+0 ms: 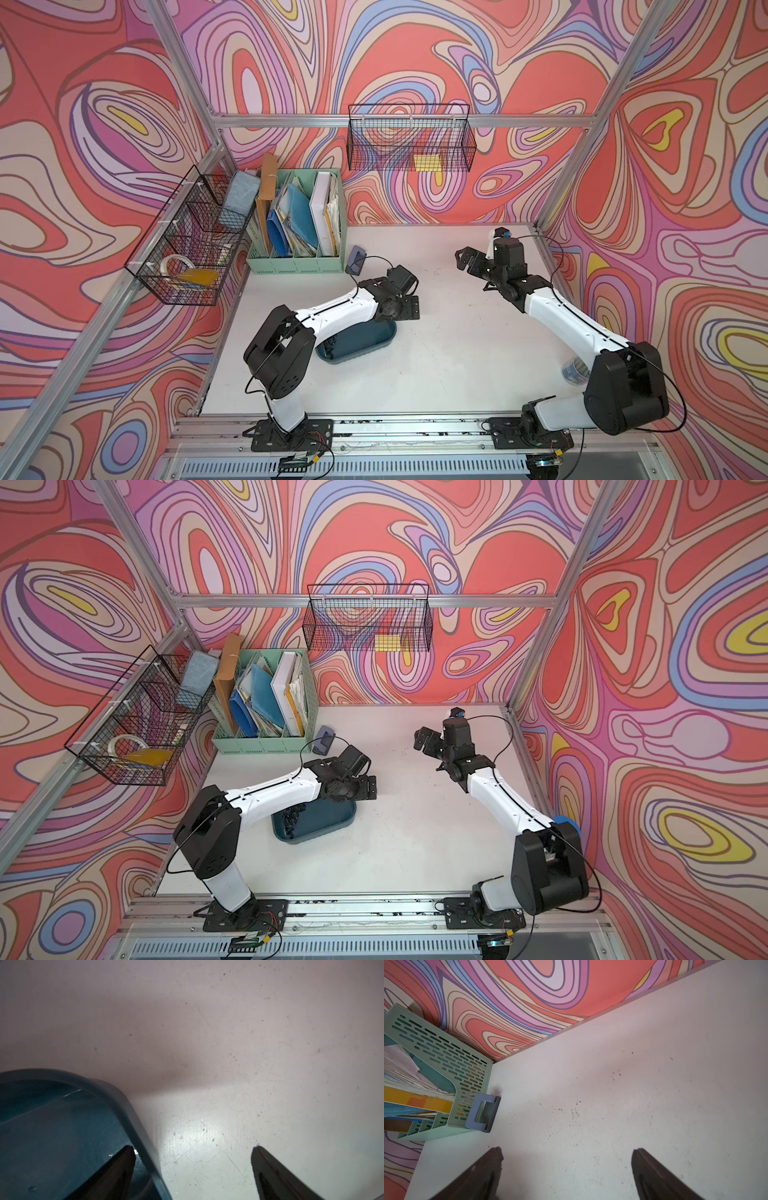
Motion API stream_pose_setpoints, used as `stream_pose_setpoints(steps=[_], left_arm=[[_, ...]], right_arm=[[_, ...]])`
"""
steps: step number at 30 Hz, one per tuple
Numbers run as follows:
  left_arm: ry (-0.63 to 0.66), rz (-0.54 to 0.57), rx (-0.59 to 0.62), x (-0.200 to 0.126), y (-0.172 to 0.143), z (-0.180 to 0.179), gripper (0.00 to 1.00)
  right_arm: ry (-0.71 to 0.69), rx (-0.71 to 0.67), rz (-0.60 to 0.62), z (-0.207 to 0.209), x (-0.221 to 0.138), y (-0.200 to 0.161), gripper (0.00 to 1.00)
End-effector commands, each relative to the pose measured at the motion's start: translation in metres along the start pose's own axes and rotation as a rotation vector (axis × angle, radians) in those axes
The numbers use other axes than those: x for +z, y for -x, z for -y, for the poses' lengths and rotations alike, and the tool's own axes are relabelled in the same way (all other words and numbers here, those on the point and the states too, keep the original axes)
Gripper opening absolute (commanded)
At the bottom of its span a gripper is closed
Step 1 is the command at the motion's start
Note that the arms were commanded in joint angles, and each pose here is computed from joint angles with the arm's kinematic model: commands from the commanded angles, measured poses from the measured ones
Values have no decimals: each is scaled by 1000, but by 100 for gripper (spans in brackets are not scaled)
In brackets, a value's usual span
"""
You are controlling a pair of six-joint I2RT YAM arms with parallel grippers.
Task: Take out the wing nut from the storage box
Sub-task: Move the storage box to the center of the board.
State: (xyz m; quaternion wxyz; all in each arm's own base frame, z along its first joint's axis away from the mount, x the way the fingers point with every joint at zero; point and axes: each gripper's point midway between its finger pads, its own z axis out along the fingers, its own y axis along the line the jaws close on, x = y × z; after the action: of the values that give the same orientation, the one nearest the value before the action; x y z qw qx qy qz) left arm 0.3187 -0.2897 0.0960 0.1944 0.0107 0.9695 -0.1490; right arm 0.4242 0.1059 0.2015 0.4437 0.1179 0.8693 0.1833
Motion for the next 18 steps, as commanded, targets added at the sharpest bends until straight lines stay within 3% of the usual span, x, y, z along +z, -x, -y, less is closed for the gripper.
stream_pose_setpoints(steps=[1, 9, 18], left_arm=[[105, 28, 38, -22, 8, -20, 96], [288, 55, -34, -78, 7, -100, 92], [500, 41, -268, -122, -43, -214, 81]], right_arm=[[2, -28, 4, -8, -9, 1, 98], [9, -58, -18, -24, -3, -9, 98], [36, -102, -52, -51, 9, -17, 98]])
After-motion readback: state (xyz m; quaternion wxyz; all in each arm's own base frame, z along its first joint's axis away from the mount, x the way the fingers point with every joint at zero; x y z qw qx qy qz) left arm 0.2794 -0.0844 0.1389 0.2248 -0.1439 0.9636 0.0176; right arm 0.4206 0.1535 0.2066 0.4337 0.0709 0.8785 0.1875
